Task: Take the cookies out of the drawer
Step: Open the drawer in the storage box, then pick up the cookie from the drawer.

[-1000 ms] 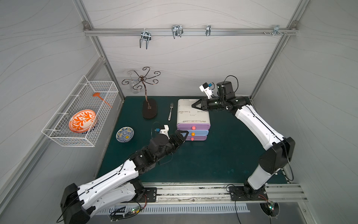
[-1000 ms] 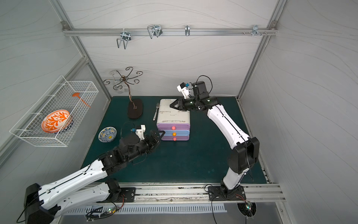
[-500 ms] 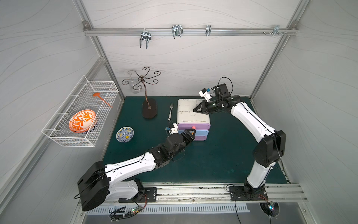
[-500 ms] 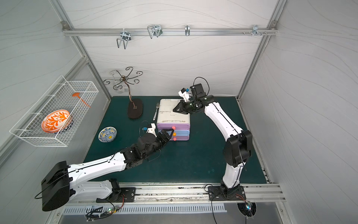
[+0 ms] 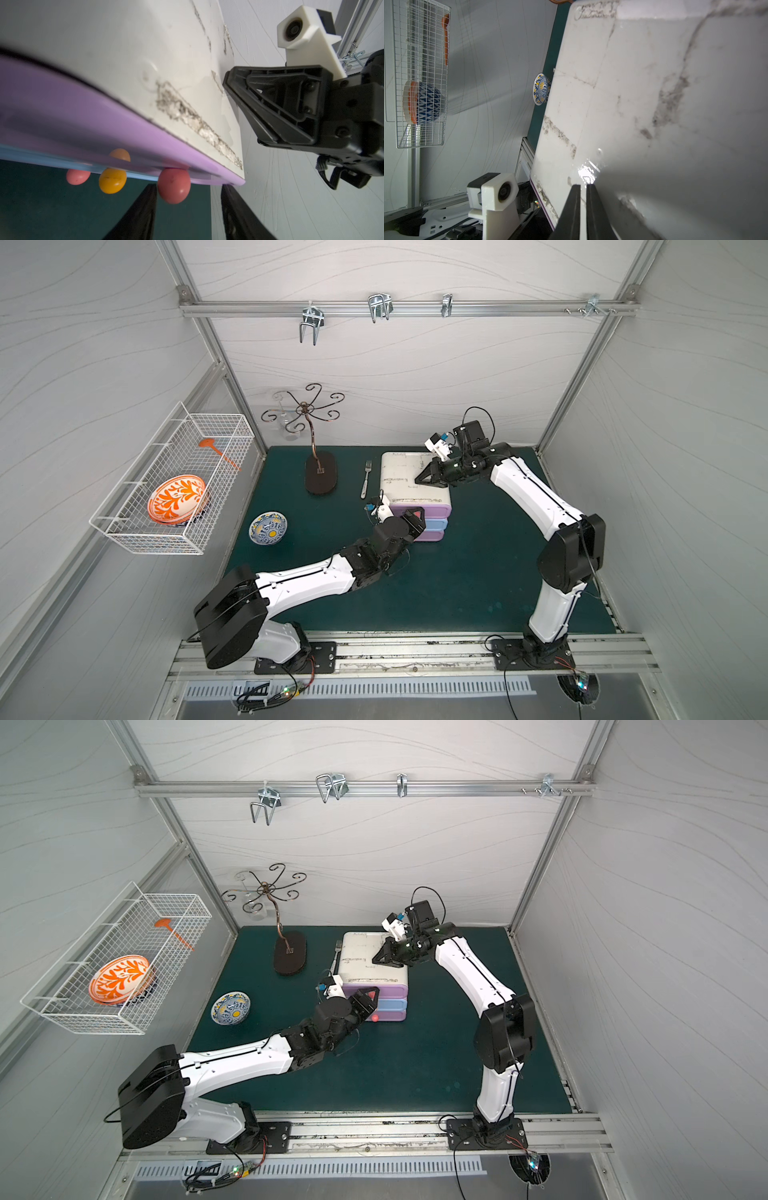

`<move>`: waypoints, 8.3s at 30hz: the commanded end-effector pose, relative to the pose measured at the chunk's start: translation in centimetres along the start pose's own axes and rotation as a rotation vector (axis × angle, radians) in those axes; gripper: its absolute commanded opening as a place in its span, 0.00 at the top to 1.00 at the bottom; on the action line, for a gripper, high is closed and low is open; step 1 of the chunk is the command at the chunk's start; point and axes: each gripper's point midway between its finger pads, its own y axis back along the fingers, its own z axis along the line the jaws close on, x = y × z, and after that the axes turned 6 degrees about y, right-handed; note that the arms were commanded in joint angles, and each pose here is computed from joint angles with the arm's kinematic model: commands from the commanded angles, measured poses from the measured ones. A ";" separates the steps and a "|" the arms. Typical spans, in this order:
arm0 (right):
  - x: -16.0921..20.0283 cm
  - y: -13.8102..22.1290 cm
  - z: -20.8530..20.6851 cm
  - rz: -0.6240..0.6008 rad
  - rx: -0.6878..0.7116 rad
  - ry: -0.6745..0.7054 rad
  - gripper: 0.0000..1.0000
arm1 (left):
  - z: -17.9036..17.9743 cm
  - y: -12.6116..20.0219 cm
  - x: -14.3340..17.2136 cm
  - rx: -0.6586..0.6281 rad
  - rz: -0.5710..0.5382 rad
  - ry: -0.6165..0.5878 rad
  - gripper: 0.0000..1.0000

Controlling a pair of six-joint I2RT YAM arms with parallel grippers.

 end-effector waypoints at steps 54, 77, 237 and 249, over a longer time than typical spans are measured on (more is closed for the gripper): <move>2.7 -1.4 -3.0 0.097 0.076 -0.050 0.92 | 3.4 7.8 9.0 -0.058 0.220 -0.040 0.95; 3.8 -1.2 -2.3 0.106 0.101 -0.023 0.91 | 3.5 8.8 7.3 -0.037 0.113 -0.070 0.87; 14.9 1.9 1.3 0.594 0.556 -0.181 0.26 | 3.9 1.7 -6.8 0.171 0.446 -0.092 0.61; 15.1 -0.5 -0.2 0.631 0.602 -0.138 0.24 | 4.0 1.3 -6.8 0.165 0.449 -0.087 0.61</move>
